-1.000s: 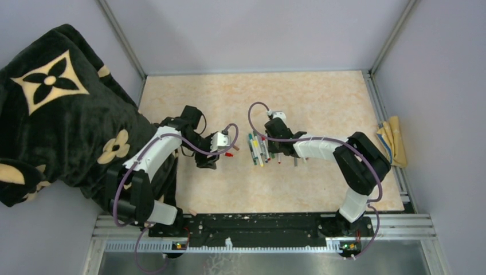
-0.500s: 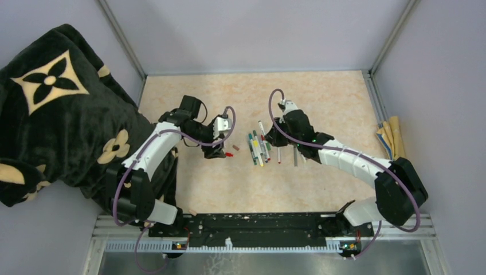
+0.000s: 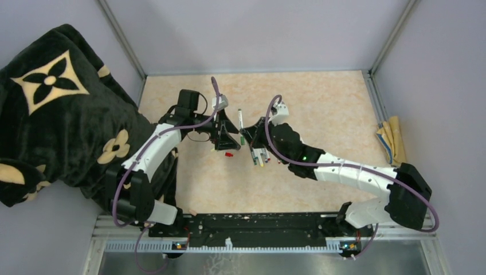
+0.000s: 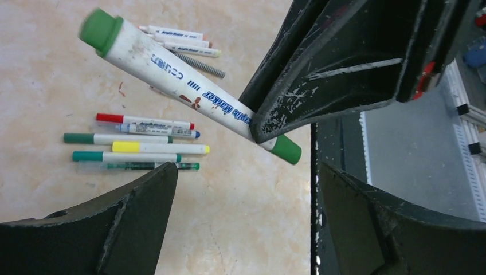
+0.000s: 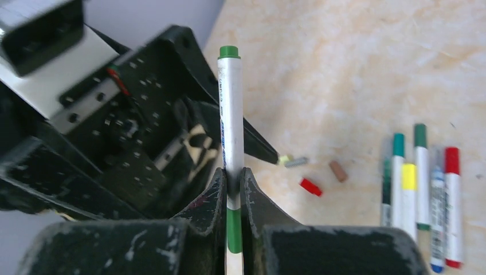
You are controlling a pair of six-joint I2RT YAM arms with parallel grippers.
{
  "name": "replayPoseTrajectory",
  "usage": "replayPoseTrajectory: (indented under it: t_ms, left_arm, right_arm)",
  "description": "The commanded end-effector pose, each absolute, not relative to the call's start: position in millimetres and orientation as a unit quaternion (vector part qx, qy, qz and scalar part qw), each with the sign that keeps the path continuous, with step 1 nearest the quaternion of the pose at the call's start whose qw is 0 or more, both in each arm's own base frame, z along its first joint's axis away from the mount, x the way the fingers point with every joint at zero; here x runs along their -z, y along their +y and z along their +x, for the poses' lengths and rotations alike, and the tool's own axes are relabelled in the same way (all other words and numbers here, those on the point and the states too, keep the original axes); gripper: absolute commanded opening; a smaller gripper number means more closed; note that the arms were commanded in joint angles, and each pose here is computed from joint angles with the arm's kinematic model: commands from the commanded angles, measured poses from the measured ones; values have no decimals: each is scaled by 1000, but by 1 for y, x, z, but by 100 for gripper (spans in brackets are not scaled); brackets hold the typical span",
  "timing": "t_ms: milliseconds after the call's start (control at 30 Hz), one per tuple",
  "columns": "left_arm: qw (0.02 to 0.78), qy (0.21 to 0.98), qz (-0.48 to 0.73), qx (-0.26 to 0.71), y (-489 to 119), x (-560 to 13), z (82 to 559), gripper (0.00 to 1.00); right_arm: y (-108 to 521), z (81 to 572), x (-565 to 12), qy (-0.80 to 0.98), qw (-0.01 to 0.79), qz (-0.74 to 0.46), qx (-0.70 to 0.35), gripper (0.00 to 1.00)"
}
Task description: Open the pen caps
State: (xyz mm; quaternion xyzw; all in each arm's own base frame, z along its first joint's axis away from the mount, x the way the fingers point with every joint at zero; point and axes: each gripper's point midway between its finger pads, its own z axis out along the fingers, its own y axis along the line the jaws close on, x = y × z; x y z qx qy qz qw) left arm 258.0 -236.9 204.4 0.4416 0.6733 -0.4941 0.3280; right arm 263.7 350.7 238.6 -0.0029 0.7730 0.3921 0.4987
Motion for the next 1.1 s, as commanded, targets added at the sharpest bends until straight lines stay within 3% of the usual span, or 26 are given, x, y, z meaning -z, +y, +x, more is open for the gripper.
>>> replayPoseTrajectory:
  t_ms: [0,167,400,667,733,867,967,1000,1067]
  left_arm:
    - [332,638,436,541,-244,-237,242,98]
    - [321,637,432,552,-243,-233,234,92]
    - [314,633,426,566,-244,-236,234,72]
    - [321,646,425,547,-244,-229,247,23]
    - [329,654,429,529,-242,-226,253,1]
    - [343,664,443,495,-238,-220,263,0]
    - [360,668,467,454,-232,-215,270,0]
    - [367,672,475,433,-228,-211,274,0]
    - [381,677,494,390,-221,-203,283,0]
  right_arm:
    - [361,279,-305,710,567,66,-412,0]
    - [371,278,-310,704,569,72,-419,0]
    - [380,272,-305,706,565,66,-421,0]
    - [379,268,-306,703,567,64,-425,0]
    - [379,267,-305,705,565,61,-425,0]
    - [377,264,-301,711,560,53,-422,0]
    - [368,261,-303,717,556,51,-417,17]
    - [364,261,-305,716,555,50,-421,27]
    - [355,262,-313,714,547,45,-434,33]
